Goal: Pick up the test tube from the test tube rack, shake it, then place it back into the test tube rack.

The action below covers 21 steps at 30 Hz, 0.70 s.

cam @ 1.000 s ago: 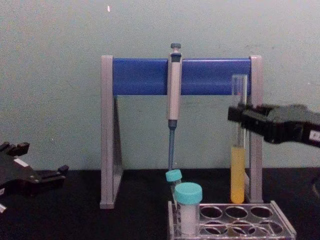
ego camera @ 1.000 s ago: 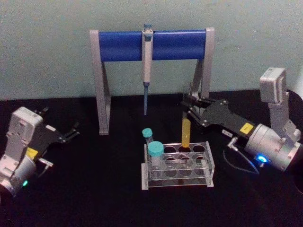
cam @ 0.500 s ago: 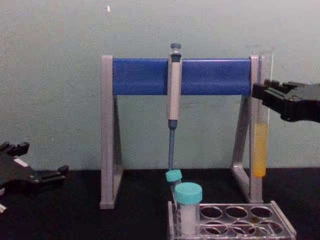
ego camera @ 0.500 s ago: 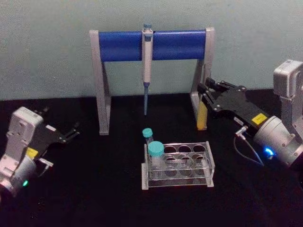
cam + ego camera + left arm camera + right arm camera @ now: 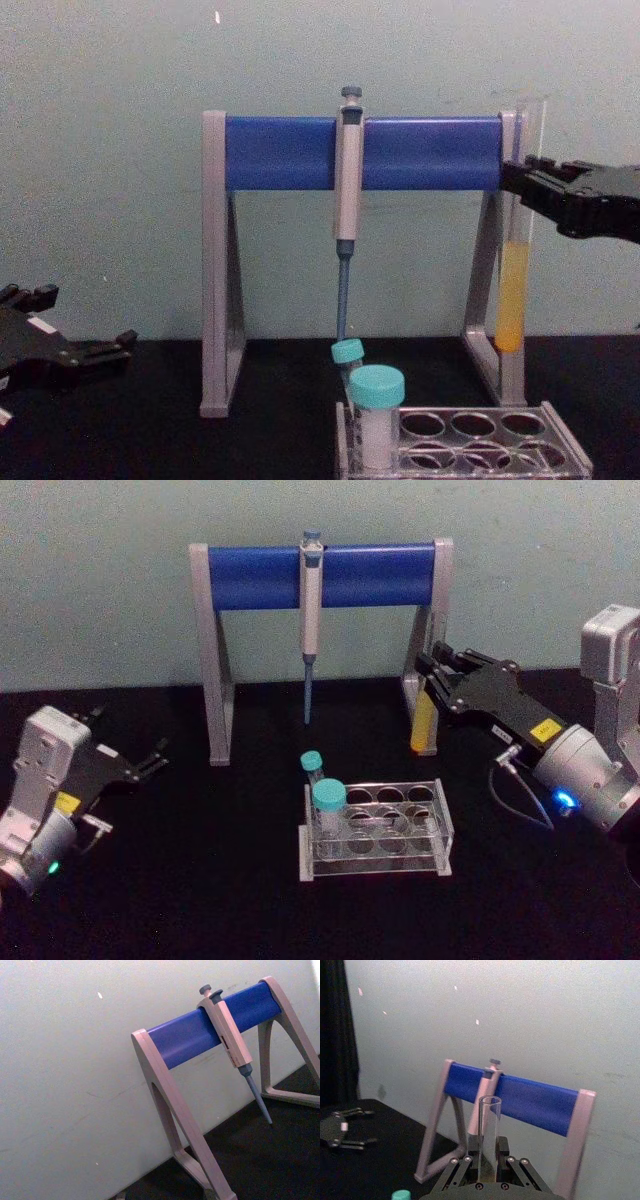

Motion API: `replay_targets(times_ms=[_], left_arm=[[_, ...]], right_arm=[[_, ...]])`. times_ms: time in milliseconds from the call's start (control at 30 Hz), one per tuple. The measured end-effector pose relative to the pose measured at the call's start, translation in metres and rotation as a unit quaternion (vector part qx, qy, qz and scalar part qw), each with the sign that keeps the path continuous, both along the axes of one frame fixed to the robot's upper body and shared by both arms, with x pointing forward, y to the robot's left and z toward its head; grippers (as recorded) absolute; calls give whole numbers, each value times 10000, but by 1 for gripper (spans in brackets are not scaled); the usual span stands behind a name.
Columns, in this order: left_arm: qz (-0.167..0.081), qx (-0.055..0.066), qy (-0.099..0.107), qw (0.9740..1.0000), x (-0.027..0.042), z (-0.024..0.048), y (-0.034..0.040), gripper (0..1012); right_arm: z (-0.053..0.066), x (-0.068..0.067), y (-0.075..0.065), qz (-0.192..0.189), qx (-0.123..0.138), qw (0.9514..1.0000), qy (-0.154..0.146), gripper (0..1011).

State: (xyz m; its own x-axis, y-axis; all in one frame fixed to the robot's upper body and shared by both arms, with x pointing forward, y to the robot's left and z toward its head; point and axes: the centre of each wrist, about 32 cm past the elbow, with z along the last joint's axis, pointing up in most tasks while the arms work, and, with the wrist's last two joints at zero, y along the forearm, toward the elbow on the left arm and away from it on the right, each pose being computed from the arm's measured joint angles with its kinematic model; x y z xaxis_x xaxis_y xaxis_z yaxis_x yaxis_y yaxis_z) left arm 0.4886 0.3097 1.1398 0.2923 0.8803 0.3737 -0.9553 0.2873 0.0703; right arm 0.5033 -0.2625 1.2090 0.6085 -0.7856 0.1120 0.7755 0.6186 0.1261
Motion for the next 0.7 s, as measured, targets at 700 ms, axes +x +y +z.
replay_targets(times_ms=[700], left_arm=[[0,0,0,10000,0,0,0,1001]], right_arm=[[-20,-134,-208,1130,147,9932,246,229]])
